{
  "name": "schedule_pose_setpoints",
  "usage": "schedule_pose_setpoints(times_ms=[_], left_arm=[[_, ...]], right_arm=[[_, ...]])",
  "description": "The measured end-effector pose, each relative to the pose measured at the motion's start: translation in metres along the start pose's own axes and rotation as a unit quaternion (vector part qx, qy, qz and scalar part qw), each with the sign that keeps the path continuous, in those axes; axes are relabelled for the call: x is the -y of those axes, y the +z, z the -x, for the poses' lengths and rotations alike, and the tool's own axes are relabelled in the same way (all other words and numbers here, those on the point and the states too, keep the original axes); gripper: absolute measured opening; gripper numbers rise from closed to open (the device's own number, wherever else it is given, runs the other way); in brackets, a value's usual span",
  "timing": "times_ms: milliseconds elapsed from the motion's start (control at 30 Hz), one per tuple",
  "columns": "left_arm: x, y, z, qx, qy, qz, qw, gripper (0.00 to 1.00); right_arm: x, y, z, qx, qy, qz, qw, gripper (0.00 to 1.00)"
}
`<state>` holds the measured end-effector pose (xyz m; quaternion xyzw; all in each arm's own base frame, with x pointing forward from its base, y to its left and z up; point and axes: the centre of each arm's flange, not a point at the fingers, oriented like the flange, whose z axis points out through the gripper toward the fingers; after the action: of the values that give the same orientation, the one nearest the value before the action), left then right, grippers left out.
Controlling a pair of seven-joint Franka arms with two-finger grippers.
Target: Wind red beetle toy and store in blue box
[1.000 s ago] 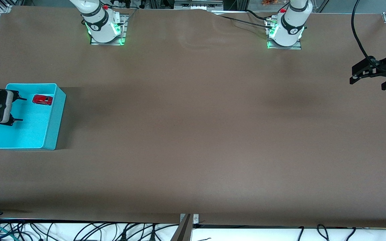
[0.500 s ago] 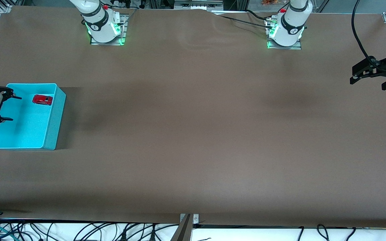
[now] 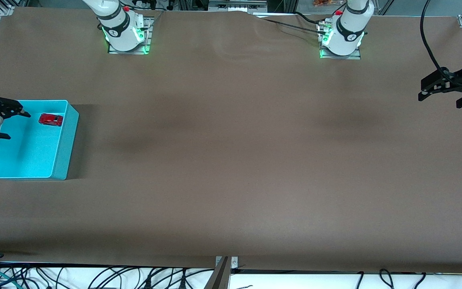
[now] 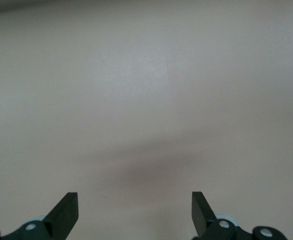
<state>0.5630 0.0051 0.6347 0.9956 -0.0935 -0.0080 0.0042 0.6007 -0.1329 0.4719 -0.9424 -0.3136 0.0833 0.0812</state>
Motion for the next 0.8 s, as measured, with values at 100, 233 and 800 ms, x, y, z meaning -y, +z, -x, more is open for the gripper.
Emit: schedule_pose_setpoints(times_ms=[100, 233, 800], left_arm=[[0.0, 0.0, 0.0, 0.0, 0.0, 0.0, 1.0, 1.0], [0.0, 0.0, 0.0, 0.0, 0.0, 0.0, 1.0, 1.0], [0.0, 0.0, 0.0, 0.0, 0.0, 0.0, 1.0, 1.0]], right_arm=[[0.011, -0.006, -0.006, 0.006, 0.033, 0.009, 0.999, 1.0], [0.029, -0.014, -0.016, 0.01, 0.088, 0.019, 0.996, 1.0], [0.093, -0.04, -0.046, 0.009, 0.288, 0.055, 0.956, 1.0]])
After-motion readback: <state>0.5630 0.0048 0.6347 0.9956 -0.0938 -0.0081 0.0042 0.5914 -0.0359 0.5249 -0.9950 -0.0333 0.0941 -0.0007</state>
